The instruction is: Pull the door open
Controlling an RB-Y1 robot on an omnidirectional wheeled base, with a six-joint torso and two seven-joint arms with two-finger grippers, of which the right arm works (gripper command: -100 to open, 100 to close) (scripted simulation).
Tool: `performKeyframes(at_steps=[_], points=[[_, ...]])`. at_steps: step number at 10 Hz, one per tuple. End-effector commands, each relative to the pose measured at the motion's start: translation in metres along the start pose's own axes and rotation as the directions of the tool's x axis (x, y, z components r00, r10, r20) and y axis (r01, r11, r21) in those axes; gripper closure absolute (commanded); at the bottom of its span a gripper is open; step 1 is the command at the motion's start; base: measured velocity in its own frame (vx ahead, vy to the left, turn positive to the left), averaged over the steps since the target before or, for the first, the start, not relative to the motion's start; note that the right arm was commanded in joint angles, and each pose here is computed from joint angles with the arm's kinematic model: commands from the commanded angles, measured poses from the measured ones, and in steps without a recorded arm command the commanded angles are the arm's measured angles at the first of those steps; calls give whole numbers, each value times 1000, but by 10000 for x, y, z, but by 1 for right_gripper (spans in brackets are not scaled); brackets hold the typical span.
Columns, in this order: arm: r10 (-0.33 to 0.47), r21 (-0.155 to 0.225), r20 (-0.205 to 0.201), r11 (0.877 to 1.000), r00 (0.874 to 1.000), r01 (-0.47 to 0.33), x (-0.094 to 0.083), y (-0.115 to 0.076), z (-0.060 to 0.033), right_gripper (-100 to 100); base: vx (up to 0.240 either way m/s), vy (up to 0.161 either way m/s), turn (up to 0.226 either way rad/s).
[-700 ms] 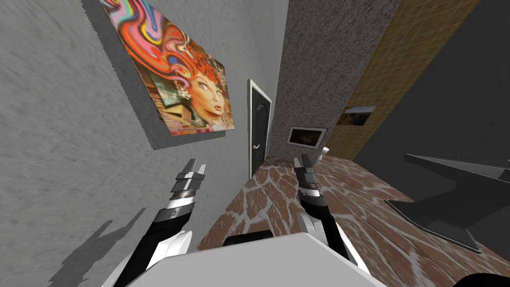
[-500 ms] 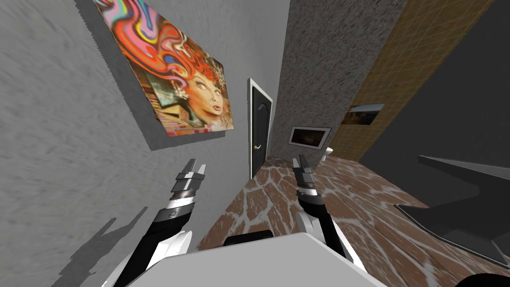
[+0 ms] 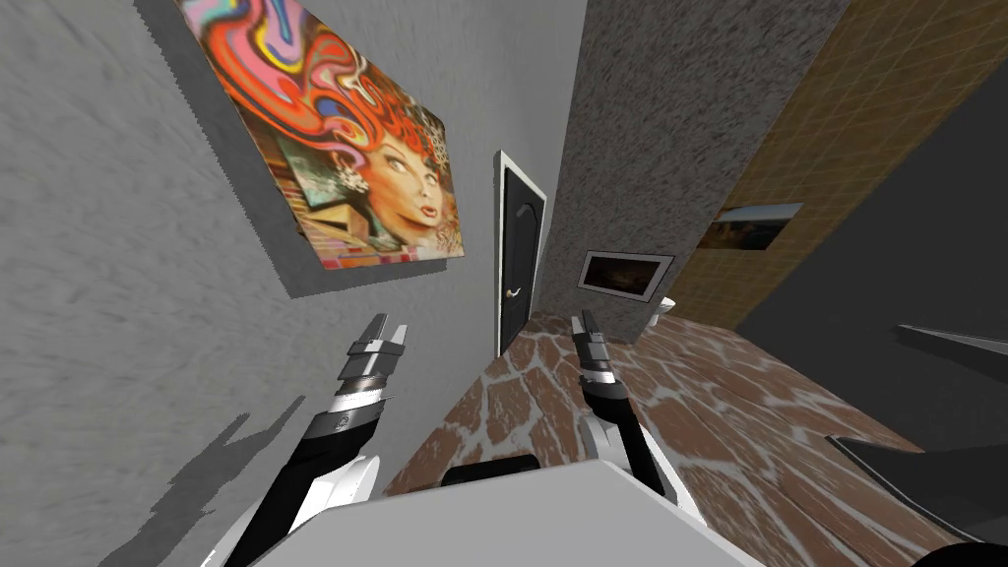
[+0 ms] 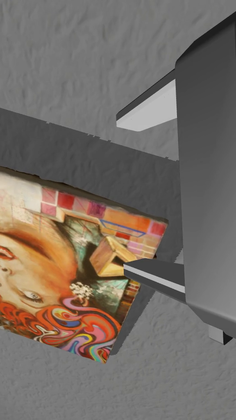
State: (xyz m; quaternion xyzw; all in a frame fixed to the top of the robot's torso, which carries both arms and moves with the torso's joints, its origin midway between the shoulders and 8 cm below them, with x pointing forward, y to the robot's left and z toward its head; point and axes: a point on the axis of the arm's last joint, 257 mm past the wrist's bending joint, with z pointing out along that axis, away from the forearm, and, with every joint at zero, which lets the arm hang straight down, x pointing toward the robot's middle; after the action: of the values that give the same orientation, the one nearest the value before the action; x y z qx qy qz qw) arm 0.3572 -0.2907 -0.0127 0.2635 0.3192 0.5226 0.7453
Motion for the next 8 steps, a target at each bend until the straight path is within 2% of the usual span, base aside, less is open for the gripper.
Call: performKeyframes(at_steps=[1, 8], points=[[9, 11, -8, 1000, 1000, -8, 31, -96, 6, -100, 59, -46, 86], [50, 78, -46, 996, 998, -46, 219, -599, -40, -100, 73, -77, 109]])
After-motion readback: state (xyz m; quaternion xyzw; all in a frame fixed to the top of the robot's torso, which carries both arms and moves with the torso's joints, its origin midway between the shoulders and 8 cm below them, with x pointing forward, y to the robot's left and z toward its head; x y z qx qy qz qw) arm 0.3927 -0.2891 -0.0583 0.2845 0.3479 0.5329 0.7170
